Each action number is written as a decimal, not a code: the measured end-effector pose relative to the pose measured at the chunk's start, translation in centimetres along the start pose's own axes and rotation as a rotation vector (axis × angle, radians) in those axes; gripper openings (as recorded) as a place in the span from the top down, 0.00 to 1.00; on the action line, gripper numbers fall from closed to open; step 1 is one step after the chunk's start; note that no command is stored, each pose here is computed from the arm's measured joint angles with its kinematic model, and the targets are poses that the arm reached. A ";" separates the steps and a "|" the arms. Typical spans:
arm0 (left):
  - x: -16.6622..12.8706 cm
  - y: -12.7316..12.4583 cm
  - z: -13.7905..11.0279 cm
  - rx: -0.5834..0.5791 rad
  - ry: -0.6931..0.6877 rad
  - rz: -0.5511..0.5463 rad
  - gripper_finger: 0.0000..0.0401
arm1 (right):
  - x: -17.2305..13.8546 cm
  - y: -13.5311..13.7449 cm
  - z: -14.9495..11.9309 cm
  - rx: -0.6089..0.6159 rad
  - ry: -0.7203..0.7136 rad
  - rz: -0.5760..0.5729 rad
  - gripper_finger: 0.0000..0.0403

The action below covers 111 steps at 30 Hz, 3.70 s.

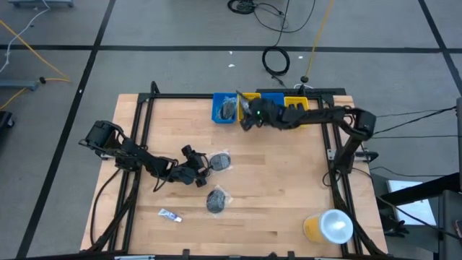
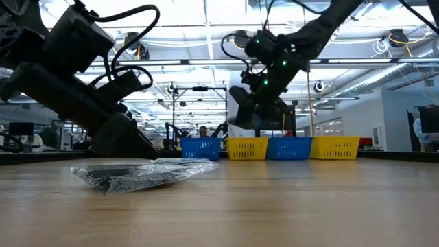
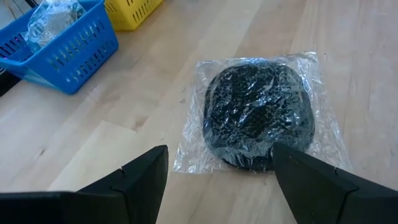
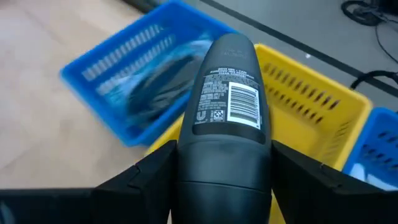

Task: Pick & Place Travel size toiletries
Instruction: Put the gray deodorant into the left yellow bin, then put the black hairbrush into the left blue bin

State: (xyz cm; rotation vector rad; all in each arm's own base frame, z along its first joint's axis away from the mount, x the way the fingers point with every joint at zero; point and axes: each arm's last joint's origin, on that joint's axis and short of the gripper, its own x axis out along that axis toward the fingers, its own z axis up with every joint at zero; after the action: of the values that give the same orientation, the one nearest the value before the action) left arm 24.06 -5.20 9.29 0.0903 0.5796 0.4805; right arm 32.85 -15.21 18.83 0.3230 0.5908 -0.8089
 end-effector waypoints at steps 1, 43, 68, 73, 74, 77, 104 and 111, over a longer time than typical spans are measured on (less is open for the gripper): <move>0.0 0.0 0.0 0.000 -0.001 0.002 0.30 | 0.3 -0.7 0.2 0.013 0.005 -0.003 0.47; 0.0 0.1 0.0 -0.005 -0.004 0.019 0.30 | 5.5 -4.4 -1.2 0.068 -0.004 -0.105 0.44; 0.0 0.1 0.0 -0.004 -0.003 0.019 0.30 | 4.7 -4.2 -0.2 0.039 -0.057 -0.086 0.26; 0.0 0.1 0.0 -0.003 -0.003 0.019 0.30 | 2.9 -3.5 1.2 0.034 -0.115 -0.056 0.29; 0.0 0.1 0.0 -0.003 -0.002 0.019 0.30 | 2.5 -3.3 1.4 0.031 -0.119 -0.047 0.30; 0.0 0.1 0.0 -0.003 -0.002 0.019 0.30 | 1.9 -2.9 1.4 0.017 -0.096 -0.042 0.37; 0.0 0.2 -0.3 -0.003 0.022 0.026 0.30 | -3.1 5.5 -1.1 -0.230 -0.144 0.058 0.96; -0.3 -0.2 -0.4 -0.005 0.021 0.019 0.30 | -6.6 10.8 -7.4 -0.368 -0.227 0.286 0.99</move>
State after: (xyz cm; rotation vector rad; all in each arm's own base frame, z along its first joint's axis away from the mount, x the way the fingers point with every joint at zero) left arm 23.70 -5.50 9.03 0.0862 0.5988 0.5022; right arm 34.64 -0.73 17.46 -0.0242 0.4555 -0.4409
